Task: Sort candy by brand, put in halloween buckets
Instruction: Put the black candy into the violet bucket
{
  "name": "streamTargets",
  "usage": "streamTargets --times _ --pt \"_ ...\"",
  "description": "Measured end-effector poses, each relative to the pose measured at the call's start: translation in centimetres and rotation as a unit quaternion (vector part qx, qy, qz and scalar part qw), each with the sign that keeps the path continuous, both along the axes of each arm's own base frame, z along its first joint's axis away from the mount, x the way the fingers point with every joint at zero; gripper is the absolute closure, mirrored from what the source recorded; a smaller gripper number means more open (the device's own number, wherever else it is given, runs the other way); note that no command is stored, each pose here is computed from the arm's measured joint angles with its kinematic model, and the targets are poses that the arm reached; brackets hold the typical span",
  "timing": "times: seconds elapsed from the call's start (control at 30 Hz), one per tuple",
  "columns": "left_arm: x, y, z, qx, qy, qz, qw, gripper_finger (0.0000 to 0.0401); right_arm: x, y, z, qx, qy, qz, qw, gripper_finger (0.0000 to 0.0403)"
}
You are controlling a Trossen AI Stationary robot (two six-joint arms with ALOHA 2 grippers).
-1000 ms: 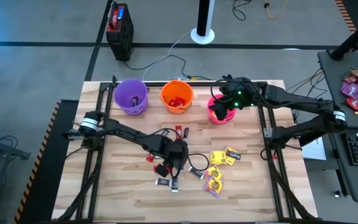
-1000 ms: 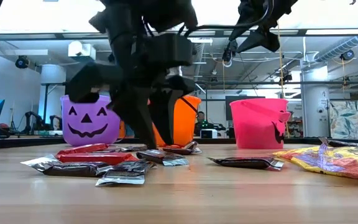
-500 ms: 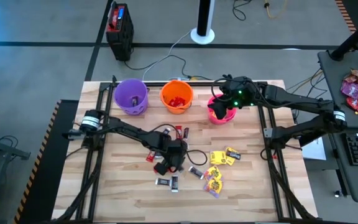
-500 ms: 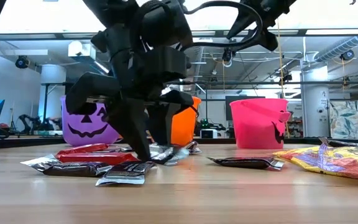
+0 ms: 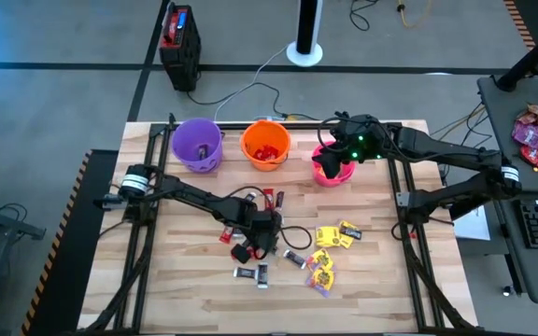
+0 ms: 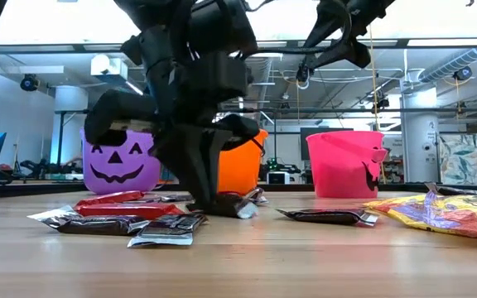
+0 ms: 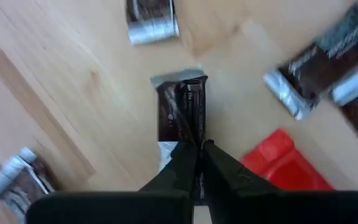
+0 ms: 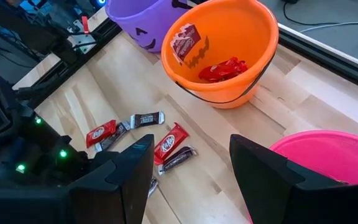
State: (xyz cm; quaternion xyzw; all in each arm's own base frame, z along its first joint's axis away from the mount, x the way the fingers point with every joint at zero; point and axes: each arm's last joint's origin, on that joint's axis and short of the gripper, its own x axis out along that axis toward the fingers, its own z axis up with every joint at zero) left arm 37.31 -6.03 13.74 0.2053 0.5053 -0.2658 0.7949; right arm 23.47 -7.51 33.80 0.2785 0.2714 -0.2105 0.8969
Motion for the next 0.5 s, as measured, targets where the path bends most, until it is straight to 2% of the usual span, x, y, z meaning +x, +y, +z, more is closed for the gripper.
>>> streamTargets --times 0.2,0.4,0.5 --pt "0.0 0.3 0.8 0.022 0.034 0.002 0.999 0.0398 0.0 0.0 0.0 0.0 0.0 -0.001 1.0 0.02" --pt "0.2 0.4 2.1 0.035 0.024 -0.008 0.999 0.0399 0.0 0.0 0.0 -0.005 0.002 -0.006 1.0 0.02" --pt "-0.4 0.8 3.5 0.042 0.026 0.006 0.999 0.04 0.0 -0.1 0.0 -0.007 0.003 -0.007 1.0 0.02"
